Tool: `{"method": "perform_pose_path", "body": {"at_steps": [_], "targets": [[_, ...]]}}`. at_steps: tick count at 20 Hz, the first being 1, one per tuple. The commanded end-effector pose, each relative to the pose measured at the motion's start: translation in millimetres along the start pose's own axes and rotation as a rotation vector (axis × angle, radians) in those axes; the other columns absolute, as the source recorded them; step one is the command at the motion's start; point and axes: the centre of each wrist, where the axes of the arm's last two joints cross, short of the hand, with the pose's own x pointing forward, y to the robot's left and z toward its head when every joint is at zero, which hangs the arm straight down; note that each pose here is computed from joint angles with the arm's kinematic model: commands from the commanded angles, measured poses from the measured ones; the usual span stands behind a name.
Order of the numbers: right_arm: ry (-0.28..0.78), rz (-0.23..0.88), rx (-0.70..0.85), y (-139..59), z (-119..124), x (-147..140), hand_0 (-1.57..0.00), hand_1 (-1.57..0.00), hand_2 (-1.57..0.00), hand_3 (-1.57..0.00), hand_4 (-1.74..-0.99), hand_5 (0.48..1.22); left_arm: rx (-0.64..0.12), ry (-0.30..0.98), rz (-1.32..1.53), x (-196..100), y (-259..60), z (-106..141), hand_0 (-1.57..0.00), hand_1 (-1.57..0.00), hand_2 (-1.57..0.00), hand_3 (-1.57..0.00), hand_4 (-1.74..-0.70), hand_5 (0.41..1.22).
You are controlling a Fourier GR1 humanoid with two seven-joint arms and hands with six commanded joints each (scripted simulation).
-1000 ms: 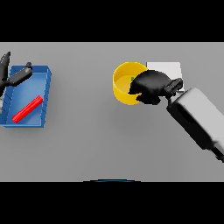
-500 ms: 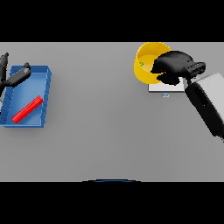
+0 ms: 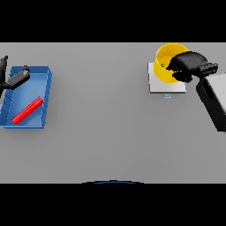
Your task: Pick up the red beaker and tilt it to pour out 1 green nut into yellow bowl. Pick up the yellow bowl and place it on the metallic measuring scale.
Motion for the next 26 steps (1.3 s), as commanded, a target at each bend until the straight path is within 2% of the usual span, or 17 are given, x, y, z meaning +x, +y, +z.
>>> {"method": "perform_pose_path", "body": {"at_steps": [1,6,8,11,13,14,15,17,19,22,26], "targets": [[0.009,-0.002,-0.001,3.4,-2.3,-1.2,-1.57,-1.57,-1.57,-1.36,-1.724,1.221,0.009,0.003,-0.003,-0.4,1.6,-0.7,0.00,0.00,0.00,0.00,-0.81,0.757],[0.023,-0.026,0.010,23.0,-17.6,-3.0,-1.57,-1.52,-1.56,-1.48,-1.727,1.221,0.008,0.001,-0.001,1.3,2.2,-3.4,0.00,0.00,0.00,0.00,-0.80,0.733],[0.053,-0.023,0.011,26.0,-21.2,-5.3,-1.57,-1.49,-1.57,-1.50,-1.727,1.221,0.014,0.001,0.003,4.3,3.2,-4.3,0.00,0.00,0.00,0.00,-0.80,0.725],[0.039,-0.041,0.011,25.1,-24.4,-5.7,-1.55,-1.42,-1.57,-1.48,-1.721,1.221,0.009,-0.005,0.000,3.8,0.0,-4.3,0.00,0.00,0.00,0.00,-0.81,0.734],[0.049,-0.061,0.025,28.7,-24.8,-10.6,-1.54,-1.41,-1.57,-1.17,-1.728,1.221,0.017,-0.005,0.003,4.3,4.0,-4.5,0.00,0.00,0.00,0.00,-0.81,0.740],[0.047,-0.073,0.037,27.1,-26.2,-10.2,-1.54,-1.44,-1.50,-1.02,-1.659,1.221,0.005,-0.005,0.003,4.7,-0.4,-3.7,0.00,0.00,0.00,0.00,-0.81,0.745],[0.055,-0.085,0.041,26.7,-26.2,-10.1,-1.52,-1.35,-1.35,-0.91,-1.596,1.134,0.007,-0.008,0.001,6.8,1.2,-3.2,0.00,0.00,0.00,0.00,-0.81,0.745],[0.054,-0.093,0.051,26.3,-26.8,-9.1,-0.98,-0.87,-0.95,-0.76,-1.504,0.983,0.000,0.003,0.002,3.9,-1.6,-6.3,0.00,0.00,0.00,0.00,-0.81,0.744],[0.057,-0.096,0.072,25.2,-25.5,-14.7,-0.62,-0.55,-0.69,-0.67,-1.444,0.887,0.002,0.008,-0.007,5.1,-3.2,-8.1,0.00,0.00,0.00,0.00,-0.81,0.742],[0.043,-0.092,0.081,28.4,-29.1,-12.8,-0.32,-0.28,-0.45,-0.57,-1.397,0.799,0.008,0.000,-0.002,3.0,-2.0,-13.3,0.00,0.00,0.00,0.00,-0.81,0.739],[0.022,-0.069,0.102,26.4,-31.9,-11.4,-0.13,-0.12,-0.24,-0.44,-1.346,0.746,0.006,0.007,-0.004,6.2,-1.6,-12.4,0.00,0.00,0.00,0.00,-0.81,0.736]]}}
